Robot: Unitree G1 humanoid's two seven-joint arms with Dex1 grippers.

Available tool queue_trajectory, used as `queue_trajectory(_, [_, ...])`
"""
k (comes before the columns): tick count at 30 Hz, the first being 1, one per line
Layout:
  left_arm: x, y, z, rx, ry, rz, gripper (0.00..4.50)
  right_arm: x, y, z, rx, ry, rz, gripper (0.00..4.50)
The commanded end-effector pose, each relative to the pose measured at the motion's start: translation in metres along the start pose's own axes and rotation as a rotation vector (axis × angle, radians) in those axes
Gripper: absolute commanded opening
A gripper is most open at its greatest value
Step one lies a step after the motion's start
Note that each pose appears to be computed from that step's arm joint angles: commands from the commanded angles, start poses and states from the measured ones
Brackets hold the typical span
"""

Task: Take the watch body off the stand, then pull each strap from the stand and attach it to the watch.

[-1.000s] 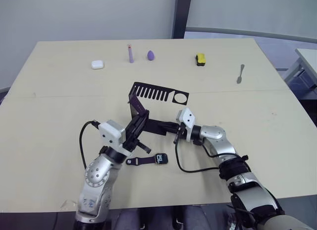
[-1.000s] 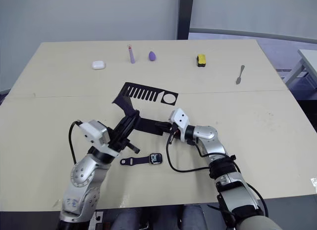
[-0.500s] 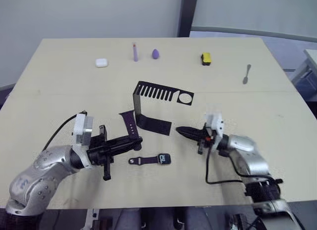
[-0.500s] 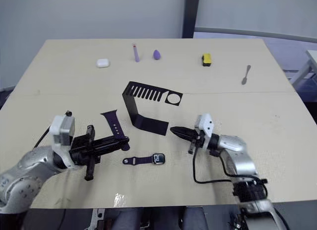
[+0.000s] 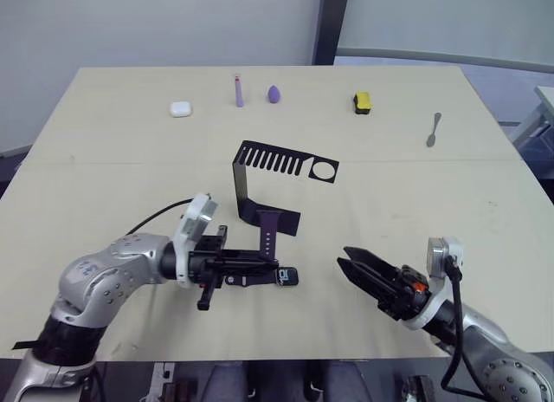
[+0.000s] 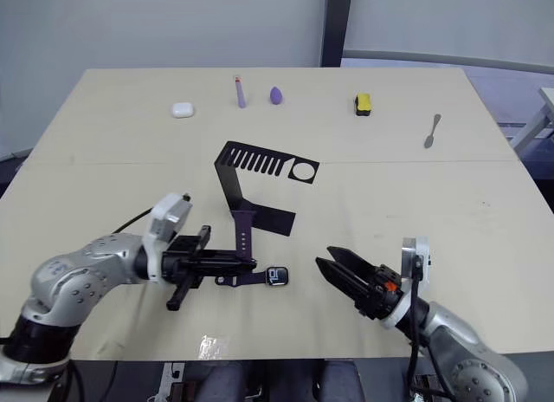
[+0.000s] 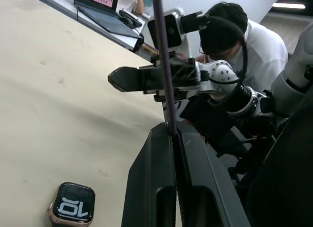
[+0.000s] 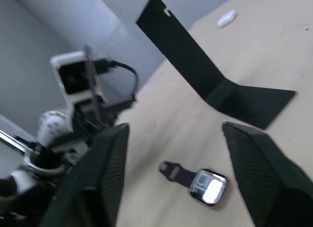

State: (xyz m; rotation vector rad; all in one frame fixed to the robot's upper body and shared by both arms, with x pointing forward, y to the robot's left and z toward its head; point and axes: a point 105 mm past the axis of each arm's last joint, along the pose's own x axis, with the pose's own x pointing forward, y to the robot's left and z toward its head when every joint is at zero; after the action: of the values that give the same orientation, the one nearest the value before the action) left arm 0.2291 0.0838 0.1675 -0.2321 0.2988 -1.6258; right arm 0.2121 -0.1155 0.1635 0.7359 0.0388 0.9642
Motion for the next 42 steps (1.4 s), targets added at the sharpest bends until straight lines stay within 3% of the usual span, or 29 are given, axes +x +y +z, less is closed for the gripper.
queue_trajectory(1, [0.012, -0.004, -0.001, -0.024, 0.025, -0.066, 0.00, 0.018, 0.022, 0.008, 0.080, -0.069, 0.074, 4.44])
queue_trajectory(11, [0.030, 0.002, 0.000, -0.058, 0.007, -0.098, 0.00, 0.041, 0.026, -0.002, 0.102, -0.053, 0.120, 4.44])
queue_trajectory(21, [0.035, 0.005, -0.002, -0.061, -0.020, -0.088, 0.00, 0.045, 0.023, -0.005, 0.060, -0.038, 0.147, 4.44])
queue_trajectory(25, [0.037, 0.004, -0.001, -0.055, -0.032, -0.092, 0.00, 0.044, 0.022, -0.005, 0.066, -0.053, 0.147, 3.18])
queue_trajectory(42, [0.040, 0.003, -0.006, -0.053, -0.031, -0.072, 0.00, 0.046, 0.022, -0.007, 0.087, -0.041, 0.166, 3.18])
